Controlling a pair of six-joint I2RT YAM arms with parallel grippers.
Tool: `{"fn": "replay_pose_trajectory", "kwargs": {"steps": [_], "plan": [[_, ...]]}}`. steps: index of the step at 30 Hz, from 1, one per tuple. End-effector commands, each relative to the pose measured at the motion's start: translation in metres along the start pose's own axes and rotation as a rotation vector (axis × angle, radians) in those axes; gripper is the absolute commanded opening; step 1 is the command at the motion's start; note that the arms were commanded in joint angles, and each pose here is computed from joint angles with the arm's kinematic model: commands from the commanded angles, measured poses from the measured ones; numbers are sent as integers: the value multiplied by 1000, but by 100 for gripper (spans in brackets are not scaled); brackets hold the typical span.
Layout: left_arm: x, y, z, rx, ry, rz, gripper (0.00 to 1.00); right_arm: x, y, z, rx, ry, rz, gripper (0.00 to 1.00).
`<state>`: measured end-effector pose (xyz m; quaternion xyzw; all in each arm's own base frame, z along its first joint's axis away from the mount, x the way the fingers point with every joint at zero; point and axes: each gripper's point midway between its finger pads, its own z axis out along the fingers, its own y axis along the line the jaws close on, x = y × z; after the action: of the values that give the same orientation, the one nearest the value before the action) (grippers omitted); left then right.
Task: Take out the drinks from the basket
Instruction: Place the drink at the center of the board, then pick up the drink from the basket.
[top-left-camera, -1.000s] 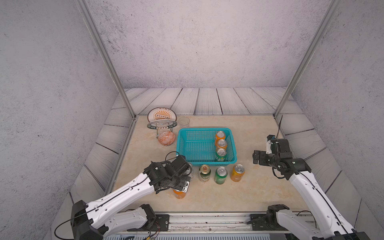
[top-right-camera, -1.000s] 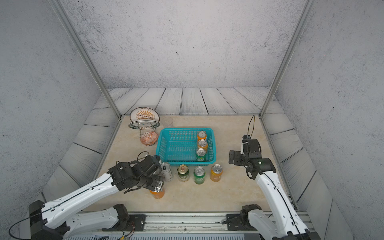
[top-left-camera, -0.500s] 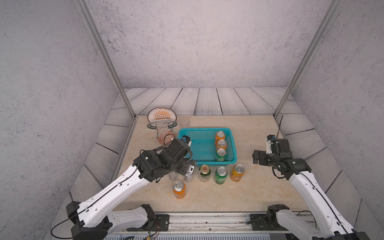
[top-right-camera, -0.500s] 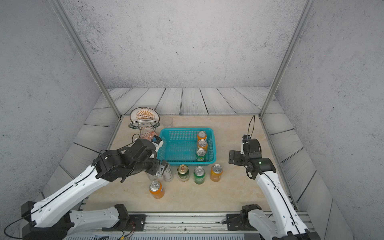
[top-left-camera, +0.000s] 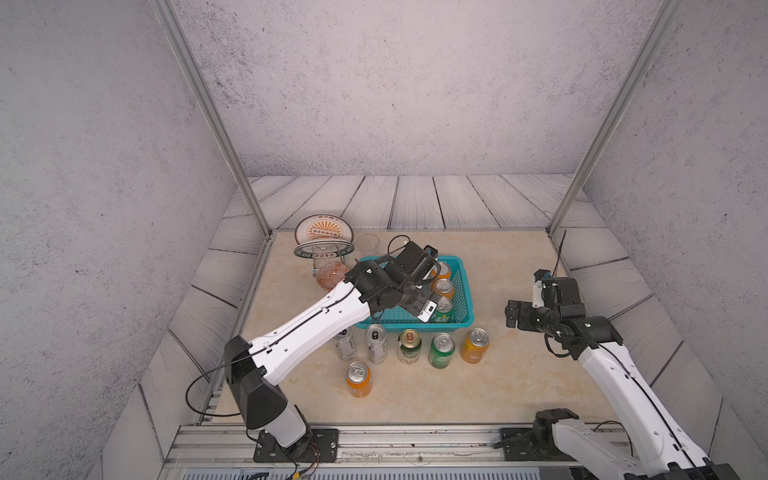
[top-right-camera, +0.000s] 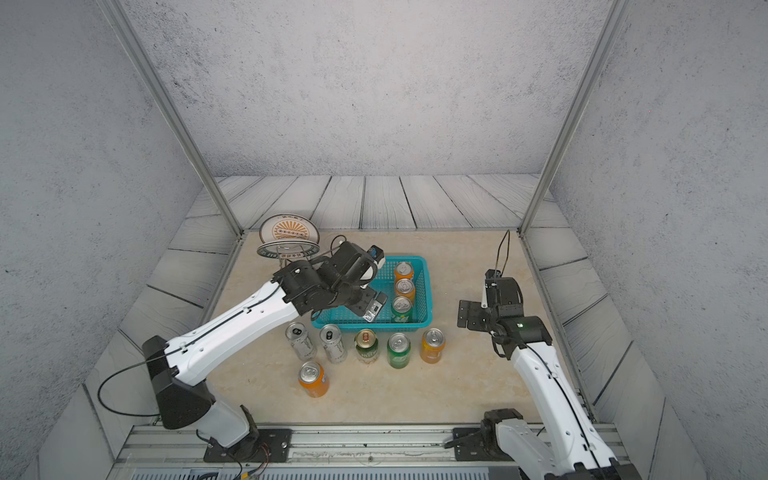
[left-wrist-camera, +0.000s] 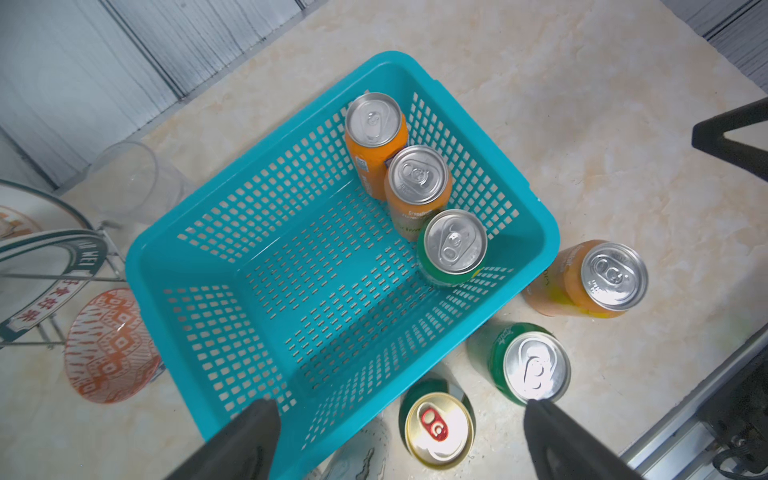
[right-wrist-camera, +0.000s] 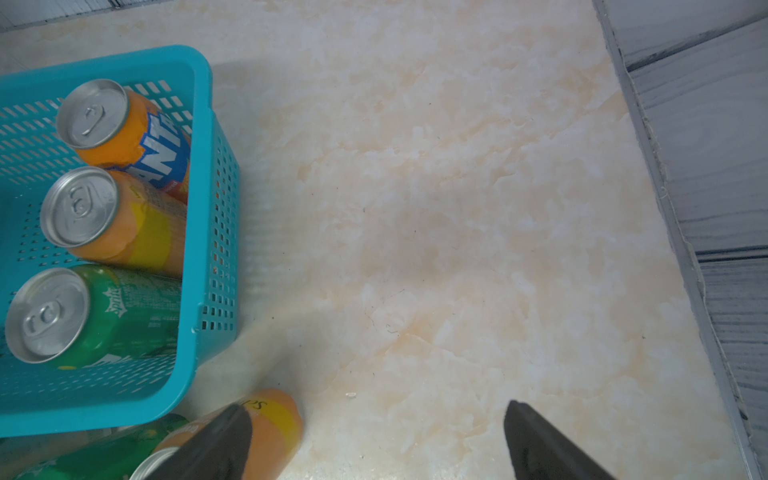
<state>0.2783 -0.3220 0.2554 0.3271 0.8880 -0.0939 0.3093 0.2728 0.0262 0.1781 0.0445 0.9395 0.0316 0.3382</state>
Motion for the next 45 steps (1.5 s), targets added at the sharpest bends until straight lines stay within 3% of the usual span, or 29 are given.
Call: {"fn": "replay_pose_trajectory", "kwargs": {"steps": [1,14,31,37,45], "plan": [[-20,-13,16,39,-26,19,99,0,-3,-3,7,-11,-3,100],[-31,-27,91,28,33,-9,99,1,-3,-4,9,-14,-3,99],[3,-43,164,48,186,-23,99,1,-4,-4,11,-17,-1,99],[18,-42,182,32,238,-35,94,1,-4,-4,12,-17,-2,100],[25,-40,181,20,271,-27,81,1,-3,-5,6,-19,-3,100]]}}
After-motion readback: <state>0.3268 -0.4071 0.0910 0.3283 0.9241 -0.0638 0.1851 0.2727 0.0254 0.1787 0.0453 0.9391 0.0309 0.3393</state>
